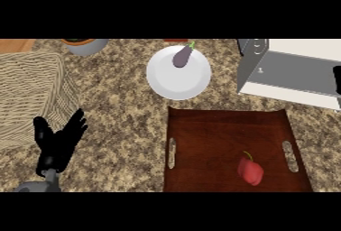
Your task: Pick the lemon from the tray and place it in the tiered shelf
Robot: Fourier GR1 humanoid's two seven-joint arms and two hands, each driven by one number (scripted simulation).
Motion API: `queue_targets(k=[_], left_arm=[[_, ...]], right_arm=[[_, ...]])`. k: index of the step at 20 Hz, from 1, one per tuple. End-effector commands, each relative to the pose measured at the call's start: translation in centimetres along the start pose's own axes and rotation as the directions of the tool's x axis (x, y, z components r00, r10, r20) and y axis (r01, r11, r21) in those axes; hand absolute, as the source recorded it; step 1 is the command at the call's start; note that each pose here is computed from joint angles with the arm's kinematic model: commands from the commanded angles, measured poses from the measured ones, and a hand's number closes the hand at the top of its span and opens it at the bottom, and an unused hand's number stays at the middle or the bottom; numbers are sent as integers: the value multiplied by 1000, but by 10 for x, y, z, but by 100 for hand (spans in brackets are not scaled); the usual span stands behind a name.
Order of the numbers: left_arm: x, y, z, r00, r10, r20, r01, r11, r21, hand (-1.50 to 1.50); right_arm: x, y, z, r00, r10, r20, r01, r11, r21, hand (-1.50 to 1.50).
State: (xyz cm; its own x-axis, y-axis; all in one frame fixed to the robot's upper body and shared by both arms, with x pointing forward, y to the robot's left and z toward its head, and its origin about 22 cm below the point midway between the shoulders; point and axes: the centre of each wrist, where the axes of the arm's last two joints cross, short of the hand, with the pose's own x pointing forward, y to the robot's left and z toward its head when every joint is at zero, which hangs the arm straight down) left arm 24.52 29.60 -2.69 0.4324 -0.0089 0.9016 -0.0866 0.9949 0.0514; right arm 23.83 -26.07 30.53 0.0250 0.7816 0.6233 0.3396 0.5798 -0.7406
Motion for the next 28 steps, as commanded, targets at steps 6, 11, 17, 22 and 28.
queue_targets(k=[6,11,17,22,28], left_arm=[[-8,-5,2,1000,-16,-10,16,1000,-18,0],[4,-24,-8,1000,-7,-9,6,999,-35,0],[2,10,-1,1000,-15,-9,15,1000,-20,0],[7,1,-10,1000,-19,0,19,1000,-25,0],[13,-2,2,1000,-19,-14,18,999,-29,0]], right_arm=[[7,-74,-61,996,-16,-91,8,997,-83,150],[-22,-76,-106,995,-3,-99,-4,998,-67,150],[-41,-74,-131,996,43,-84,-41,999,32,150],[-47,-58,-156,991,113,-68,-112,993,21,150],[-66,-22,-164,992,109,-66,-109,994,9,150]])
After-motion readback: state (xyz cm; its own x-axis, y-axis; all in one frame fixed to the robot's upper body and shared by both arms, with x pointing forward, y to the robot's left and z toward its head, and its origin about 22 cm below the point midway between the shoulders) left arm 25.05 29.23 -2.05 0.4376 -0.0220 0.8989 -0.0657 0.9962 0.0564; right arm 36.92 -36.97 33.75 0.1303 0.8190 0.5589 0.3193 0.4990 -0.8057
